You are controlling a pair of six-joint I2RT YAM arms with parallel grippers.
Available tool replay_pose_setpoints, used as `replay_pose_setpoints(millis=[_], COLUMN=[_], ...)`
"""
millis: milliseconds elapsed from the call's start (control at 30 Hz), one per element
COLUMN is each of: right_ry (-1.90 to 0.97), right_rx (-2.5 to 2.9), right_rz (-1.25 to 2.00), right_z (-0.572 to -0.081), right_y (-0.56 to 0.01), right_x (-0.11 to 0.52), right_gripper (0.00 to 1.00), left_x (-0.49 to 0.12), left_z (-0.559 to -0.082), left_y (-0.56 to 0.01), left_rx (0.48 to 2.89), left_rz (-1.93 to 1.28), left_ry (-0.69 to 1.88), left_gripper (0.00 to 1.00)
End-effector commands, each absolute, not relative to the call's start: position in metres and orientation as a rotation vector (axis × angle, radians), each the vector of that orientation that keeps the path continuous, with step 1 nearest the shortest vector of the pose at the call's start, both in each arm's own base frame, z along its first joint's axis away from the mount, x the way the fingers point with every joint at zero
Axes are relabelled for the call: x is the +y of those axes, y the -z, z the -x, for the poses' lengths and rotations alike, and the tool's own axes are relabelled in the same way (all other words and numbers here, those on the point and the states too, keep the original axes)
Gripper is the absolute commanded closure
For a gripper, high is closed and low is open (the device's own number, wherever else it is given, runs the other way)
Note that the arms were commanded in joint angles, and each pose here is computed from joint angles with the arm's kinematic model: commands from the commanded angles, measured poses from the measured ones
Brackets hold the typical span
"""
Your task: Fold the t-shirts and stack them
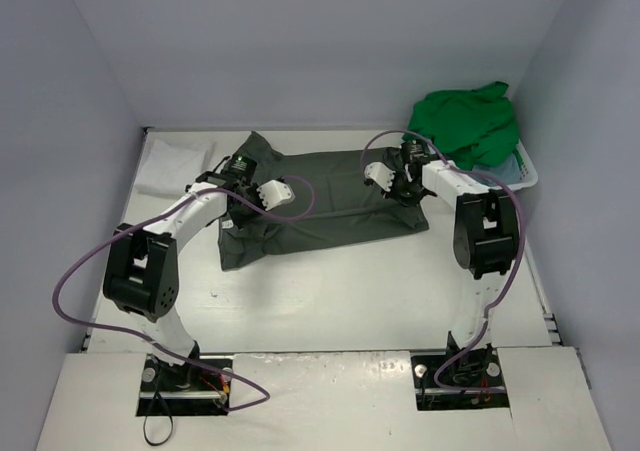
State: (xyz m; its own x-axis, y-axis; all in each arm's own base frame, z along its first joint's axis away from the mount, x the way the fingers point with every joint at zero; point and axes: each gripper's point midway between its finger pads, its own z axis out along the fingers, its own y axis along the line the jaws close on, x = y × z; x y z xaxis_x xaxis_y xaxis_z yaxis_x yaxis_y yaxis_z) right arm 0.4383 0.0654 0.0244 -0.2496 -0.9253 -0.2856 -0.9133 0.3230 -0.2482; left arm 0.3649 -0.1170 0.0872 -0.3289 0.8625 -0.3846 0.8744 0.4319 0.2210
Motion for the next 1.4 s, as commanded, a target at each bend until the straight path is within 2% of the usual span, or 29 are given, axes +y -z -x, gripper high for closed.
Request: replay_pose_setpoints(millis=[0,367,900,933,967,1033,1233,1267,1367], right_ry=[0.084,0.122,0.096,0.094,0.094,0.092,0.111,0.120,0.155], right_rx=[2.148,2.105,2.149,2.151,2.151,2.155,2.162,2.164,2.180], right_rz=[1.589,1.533,1.568,1.567,1.567,1.569,1.569,1.563,1.511], right_z=[-0.463,-0.491,-0.483,-0.483,-0.483,-0.481,-0.478,-0.478,-0.482], right_y=[-0.049,-0.069,-0.035,-0.033,-0.032,-0.029,-0.021,-0.021,-0.021], right_x=[0.075,0.080,0.080,0.080,0.080,0.079,0.076,0.075,0.072], right_gripper=[1.00,1.00,1.00,1.00,1.00,1.00,1.00,0.99,0.93], left_x=[-0.116,-0.115,-0.105,-0.106,-0.105,-0.105,-0.097,-0.093,-0.087], left_z=[-0.390,-0.408,-0.438,-0.441,-0.442,-0.450,-0.474,-0.477,-0.486], left_y=[-0.105,-0.102,-0.091,-0.093,-0.090,-0.088,-0.093,-0.095,-0.097], left_rx=[2.185,2.190,2.216,2.214,2.223,2.225,2.210,2.215,2.205], left_rz=[-1.414,-1.385,-1.323,-1.317,-1.318,-1.290,-1.160,-1.120,-1.045], left_ry=[-0.031,-0.068,-0.201,-0.201,-0.207,-0.226,-0.342,-0.374,-0.433], left_gripper=[1.00,1.00,1.00,0.96,0.85,0.78,0.72,0.67,0.65])
